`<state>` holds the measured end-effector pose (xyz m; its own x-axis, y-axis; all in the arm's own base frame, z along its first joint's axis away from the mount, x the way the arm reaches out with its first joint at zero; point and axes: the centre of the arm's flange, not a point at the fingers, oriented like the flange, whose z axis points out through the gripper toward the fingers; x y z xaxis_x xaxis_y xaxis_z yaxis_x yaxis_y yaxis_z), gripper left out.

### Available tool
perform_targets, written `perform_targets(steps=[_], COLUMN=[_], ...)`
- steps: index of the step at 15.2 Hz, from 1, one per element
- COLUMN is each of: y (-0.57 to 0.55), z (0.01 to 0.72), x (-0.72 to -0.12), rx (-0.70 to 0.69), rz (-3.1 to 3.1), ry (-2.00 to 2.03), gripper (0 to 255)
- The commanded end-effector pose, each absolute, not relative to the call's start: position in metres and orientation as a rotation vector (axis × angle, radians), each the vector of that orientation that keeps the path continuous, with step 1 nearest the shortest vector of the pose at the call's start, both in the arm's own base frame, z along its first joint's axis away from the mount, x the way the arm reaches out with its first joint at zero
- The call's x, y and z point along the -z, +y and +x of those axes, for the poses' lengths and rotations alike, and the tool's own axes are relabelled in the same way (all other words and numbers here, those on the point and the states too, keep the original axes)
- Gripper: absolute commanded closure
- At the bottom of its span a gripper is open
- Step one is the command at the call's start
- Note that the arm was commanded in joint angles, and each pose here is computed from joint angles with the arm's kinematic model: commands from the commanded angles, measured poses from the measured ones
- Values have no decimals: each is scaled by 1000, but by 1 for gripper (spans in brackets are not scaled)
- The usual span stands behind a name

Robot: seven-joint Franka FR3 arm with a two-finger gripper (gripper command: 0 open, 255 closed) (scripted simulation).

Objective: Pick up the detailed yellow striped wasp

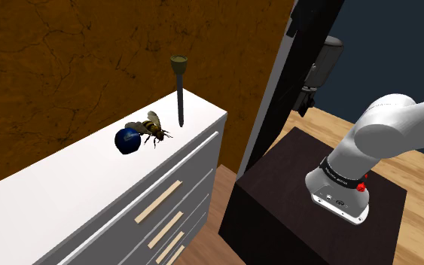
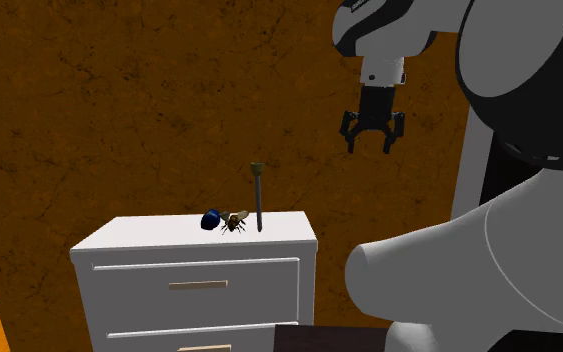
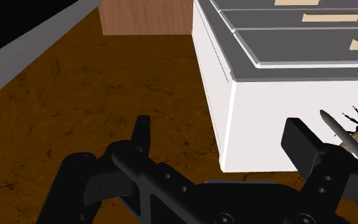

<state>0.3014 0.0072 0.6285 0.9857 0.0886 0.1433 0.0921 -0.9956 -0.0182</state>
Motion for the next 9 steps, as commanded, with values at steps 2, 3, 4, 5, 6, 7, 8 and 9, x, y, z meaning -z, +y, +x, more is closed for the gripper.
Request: perform_targets(steps=[2, 3, 4, 5, 6, 7, 8, 9], y=[16, 26, 35, 44, 54, 63, 73, 82], z=[306, 310, 315, 319, 324, 328, 333, 337], x=[-621, -614, -606, -599, -592, -585, -578, -571], rx=[226, 229, 232, 235, 238, 241, 244, 247], rz=[-3102, -3098, -3094, -3090, -3086, -3082, -3077, -3073], ry=[-146, -150, -154, -158, -162, -167, -171, -175], gripper=[0, 0, 0, 0, 0, 0, 0, 0])
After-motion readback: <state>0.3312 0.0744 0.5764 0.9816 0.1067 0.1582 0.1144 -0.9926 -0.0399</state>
